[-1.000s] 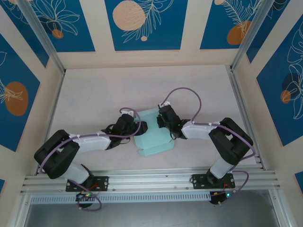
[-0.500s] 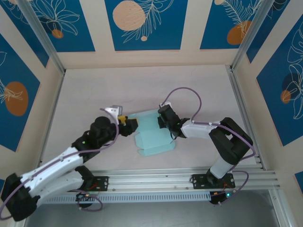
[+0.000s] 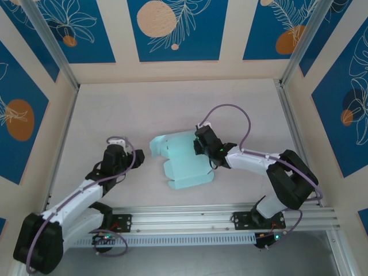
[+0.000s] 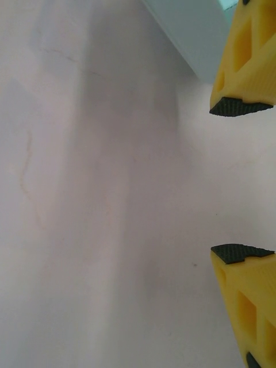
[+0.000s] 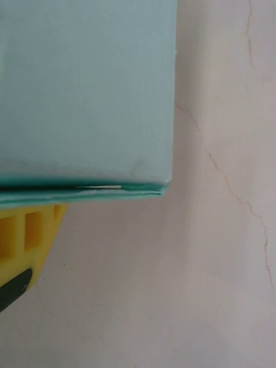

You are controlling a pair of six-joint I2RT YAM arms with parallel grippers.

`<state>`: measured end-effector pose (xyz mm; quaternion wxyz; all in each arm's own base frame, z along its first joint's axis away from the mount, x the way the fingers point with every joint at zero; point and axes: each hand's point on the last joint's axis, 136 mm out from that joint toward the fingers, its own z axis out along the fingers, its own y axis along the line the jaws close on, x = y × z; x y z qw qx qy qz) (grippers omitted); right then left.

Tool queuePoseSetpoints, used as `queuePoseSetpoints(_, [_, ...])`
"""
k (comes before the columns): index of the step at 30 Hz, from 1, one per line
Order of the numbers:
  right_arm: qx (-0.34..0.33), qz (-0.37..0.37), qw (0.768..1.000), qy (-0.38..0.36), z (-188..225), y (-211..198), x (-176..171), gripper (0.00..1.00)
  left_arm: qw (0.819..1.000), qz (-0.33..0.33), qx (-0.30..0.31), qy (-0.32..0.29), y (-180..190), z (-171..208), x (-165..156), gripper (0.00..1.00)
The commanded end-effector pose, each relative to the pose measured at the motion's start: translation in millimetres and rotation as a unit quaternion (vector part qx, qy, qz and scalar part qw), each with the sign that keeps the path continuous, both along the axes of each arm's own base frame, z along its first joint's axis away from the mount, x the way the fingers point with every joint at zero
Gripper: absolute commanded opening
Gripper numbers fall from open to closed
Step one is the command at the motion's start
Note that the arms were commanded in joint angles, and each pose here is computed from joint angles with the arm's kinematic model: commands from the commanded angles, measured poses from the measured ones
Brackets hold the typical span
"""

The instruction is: Fold the paper box

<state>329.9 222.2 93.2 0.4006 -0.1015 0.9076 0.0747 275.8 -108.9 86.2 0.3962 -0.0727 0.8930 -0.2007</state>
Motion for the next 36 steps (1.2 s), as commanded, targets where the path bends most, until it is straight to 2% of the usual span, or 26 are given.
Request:
queuePoseSetpoints(1, [0.024, 0.002, 1.0, -0.006, 16.2, 5.3, -2.9, 0.03, 0.998, -0.047, -0.032, -0.04, -21.4, 14.5, 16.8, 0.6])
queuePoseSetpoints(6, [0.024, -0.002, 1.0, 0.002, 13.2, 3.2, -5.6, 0.03, 0.993, -0.089, -0.069, -0.044, -45.4, 12.5, 23.0, 0.6])
queuePoseSetpoints(12, [0.023, -0.006, 1.0, 0.018, 8.4, 5.5, -5.3, 0.03, 0.983, -0.151, -0.073, -0.069, -78.1, 22.4, 24.6, 0.6])
queuePoseSetpoints(18, [0.019, -0.011, 0.999, 0.031, 3.8, 6.0, -4.6, 0.03, 0.968, -0.216, -0.081, -0.099, -112.2, 36.3, 17.7, 0.53])
queuePoseSetpoints(24, [0.027, 0.0, 0.999, 0.039, 3.8, 13.3, -4.7, 0.03, 0.951, -0.279, -0.089, -0.102, -142.1, 36.3, 5.1, 0.51])
queuePoseSetpoints(33, [0.027, 0.001, 0.998, 0.048, 1.4, 15.0, -6.5, 0.03, 0.952, -0.28, -0.063, -0.102, -148.2, 29.1, 9.9, 0.52])
queuePoseSetpoints(34, [0.026, 0.001, 0.998, 0.049, 0.9, 14.5, -7.2, 0.03, 0.953, -0.279, -0.056, -0.102, -147.2, 28.5, 11.4, 0.51])
queuePoseSetpoints(36, [0.028, 0.004, 0.998, 0.049, 1.6, 15.7, -8.8, 0.03, 0.957, -0.269, -0.041, -0.103, -143.6, 27.1, 15.9, 0.42])
